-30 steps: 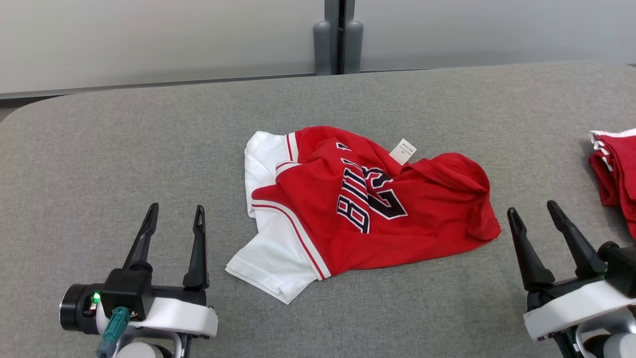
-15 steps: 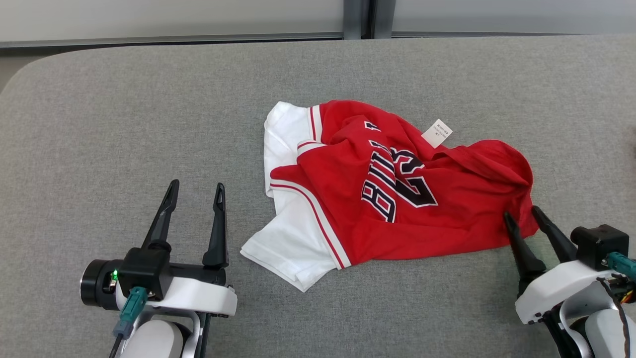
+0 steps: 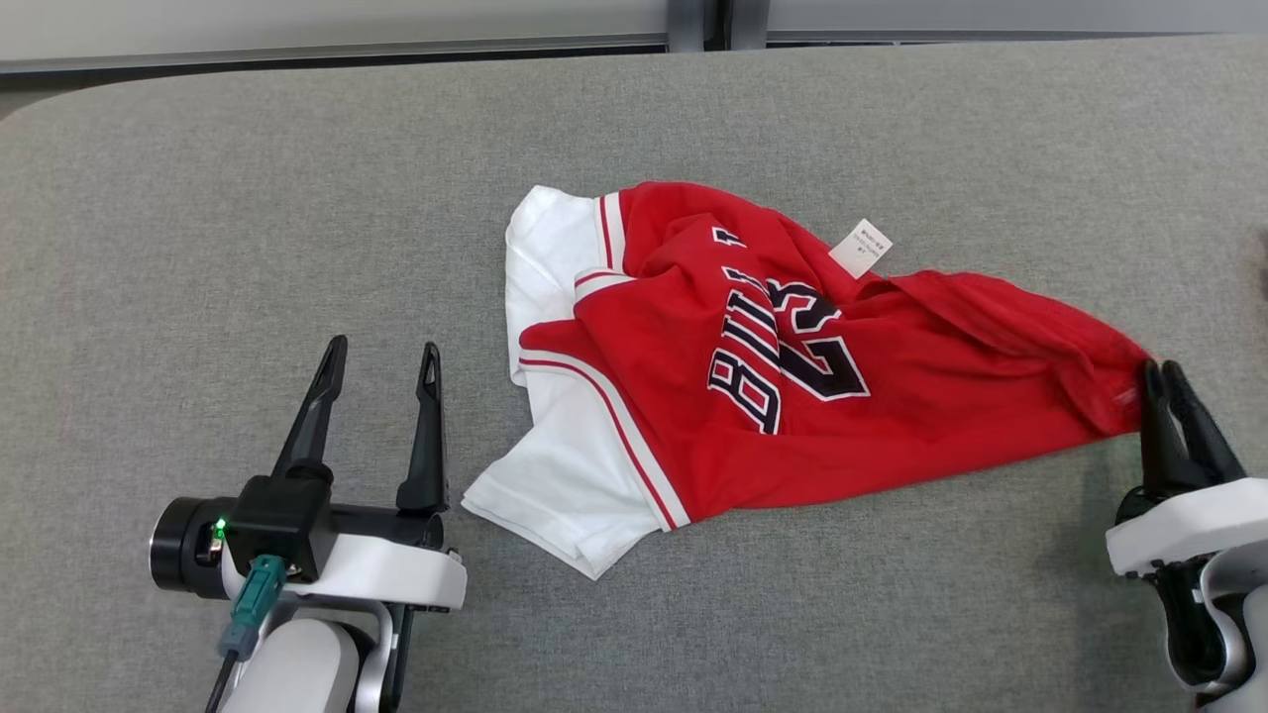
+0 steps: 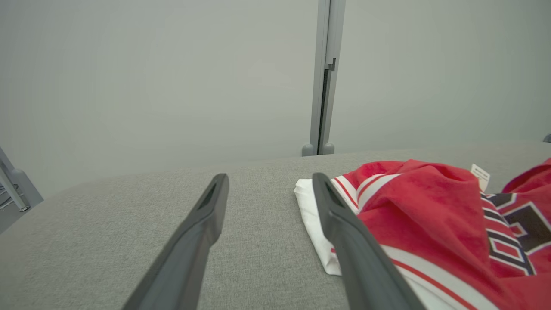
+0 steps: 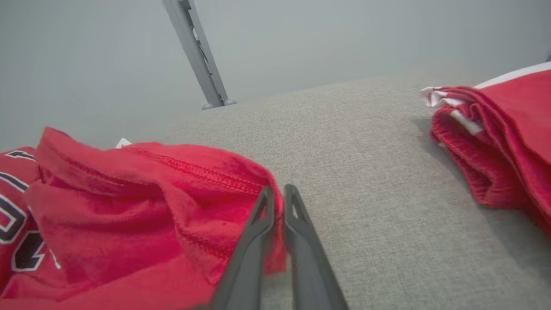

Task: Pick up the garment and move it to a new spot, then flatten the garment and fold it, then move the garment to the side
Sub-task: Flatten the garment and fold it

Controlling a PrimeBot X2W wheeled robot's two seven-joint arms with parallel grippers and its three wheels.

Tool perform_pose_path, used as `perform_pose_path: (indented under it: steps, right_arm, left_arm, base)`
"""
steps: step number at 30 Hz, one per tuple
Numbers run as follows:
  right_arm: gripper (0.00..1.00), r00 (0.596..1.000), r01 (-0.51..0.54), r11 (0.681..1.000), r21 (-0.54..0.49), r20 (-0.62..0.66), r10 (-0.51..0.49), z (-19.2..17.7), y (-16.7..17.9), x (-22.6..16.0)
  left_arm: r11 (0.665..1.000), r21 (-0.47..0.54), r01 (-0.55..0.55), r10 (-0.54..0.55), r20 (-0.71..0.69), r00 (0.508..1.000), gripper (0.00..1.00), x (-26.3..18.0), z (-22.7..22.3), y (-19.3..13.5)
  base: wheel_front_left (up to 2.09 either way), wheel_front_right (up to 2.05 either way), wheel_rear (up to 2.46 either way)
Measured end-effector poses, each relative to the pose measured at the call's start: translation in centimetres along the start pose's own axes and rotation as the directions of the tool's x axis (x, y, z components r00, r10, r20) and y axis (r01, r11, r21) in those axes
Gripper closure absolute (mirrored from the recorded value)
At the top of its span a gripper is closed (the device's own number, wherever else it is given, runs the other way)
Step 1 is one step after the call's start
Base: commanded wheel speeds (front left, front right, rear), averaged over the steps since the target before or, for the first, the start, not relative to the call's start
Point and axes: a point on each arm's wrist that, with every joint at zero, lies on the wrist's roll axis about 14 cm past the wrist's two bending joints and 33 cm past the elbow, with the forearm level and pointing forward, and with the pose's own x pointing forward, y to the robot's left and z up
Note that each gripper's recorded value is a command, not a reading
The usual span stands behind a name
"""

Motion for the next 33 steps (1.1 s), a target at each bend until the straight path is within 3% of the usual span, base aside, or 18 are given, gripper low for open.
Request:
perform_pose_path:
  steps: [8,15,22,33]
  right_arm:
    - [0.00,0.990,0.043,0.998,0.045,0.131,-0.048,2.8,-1.8,0.3]
    - [0.00,0.964,-0.035,0.996,-0.079,0.260,0.054,7.3,0.6,-0.6]
    - [0.00,0.964,-0.104,0.985,-0.137,0.230,0.134,7.1,3.7,-3.7]
    - [0.00,0.969,-0.115,0.988,-0.103,0.208,0.135,6.4,5.2,-7.9]
  left_arm:
    - [1.000,-0.004,0.014,-0.014,-0.003,1.000,0.00,0.4,-0.2,-0.5]
    - [1.000,-0.003,0.006,-0.006,0.023,1.000,0.00,0.0,0.7,-0.4]
    - [1.000,0.001,0.002,-0.002,0.018,1.000,0.00,-1.8,0.9,-0.1]
    - [1.000,0.012,0.014,-0.014,0.003,1.000,0.00,-4.1,0.8,-0.2]
  base:
    - [0.00,0.00,0.00]
    - [0.00,0.00,0.00]
    - [0.00,0.00,0.00]
    - [0.00,0.00,0.00]
